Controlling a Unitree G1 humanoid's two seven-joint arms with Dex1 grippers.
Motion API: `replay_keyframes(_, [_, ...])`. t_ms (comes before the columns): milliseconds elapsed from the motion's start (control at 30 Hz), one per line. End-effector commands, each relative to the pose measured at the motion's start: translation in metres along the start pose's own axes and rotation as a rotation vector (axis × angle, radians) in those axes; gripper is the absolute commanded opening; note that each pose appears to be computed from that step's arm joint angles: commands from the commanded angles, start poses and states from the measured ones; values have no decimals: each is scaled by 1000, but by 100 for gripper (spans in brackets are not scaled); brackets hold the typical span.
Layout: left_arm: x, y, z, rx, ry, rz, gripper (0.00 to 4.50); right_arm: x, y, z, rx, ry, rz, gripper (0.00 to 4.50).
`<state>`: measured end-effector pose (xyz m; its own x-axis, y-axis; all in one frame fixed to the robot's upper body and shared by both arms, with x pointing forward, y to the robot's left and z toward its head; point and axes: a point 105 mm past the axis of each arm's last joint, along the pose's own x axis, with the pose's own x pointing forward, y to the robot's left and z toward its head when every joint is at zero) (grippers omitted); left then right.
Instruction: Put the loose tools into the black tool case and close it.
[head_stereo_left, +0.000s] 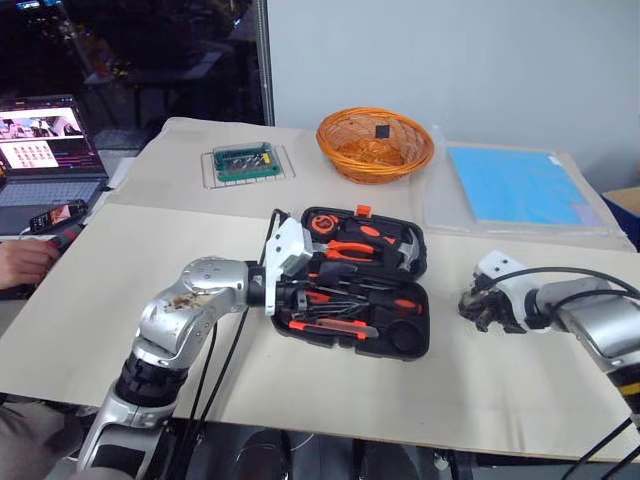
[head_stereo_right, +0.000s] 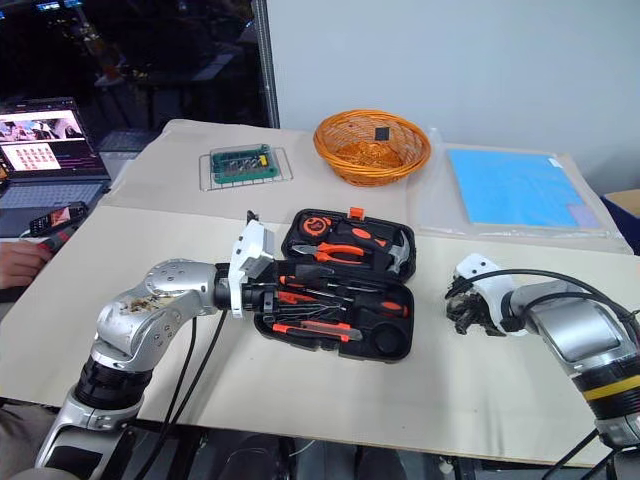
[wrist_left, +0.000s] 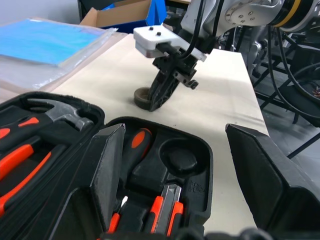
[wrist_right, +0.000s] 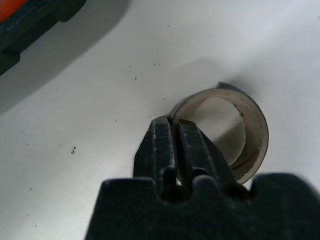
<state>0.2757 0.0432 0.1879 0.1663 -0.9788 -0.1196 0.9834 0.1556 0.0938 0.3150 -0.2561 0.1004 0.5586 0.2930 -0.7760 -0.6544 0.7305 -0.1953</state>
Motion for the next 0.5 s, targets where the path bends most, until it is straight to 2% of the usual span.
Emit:
replay_keyframes(33, [-5, -5, 7, 31, -26, 14, 344, -18, -6, 15, -31, -65, -26, 8])
replay_keyframes(100, [-11, -7, 4, 20, -22, 10, 344, -33, 7, 28, -59, -116, 27, 8])
replay_keyframes(233, [-32, -10, -8, 10, 31, 3, 344, -58, 61, 57, -209, -187, 211, 8])
replay_keyframes(400, [-57, -20, -17, -11, 75, -42, 344, -48, 102, 71, -336, -163, 316, 8])
replay_keyframes(500, [-64, -21, -16, -20, 79, -49, 344, -33, 103, 65, -377, -105, 306, 8])
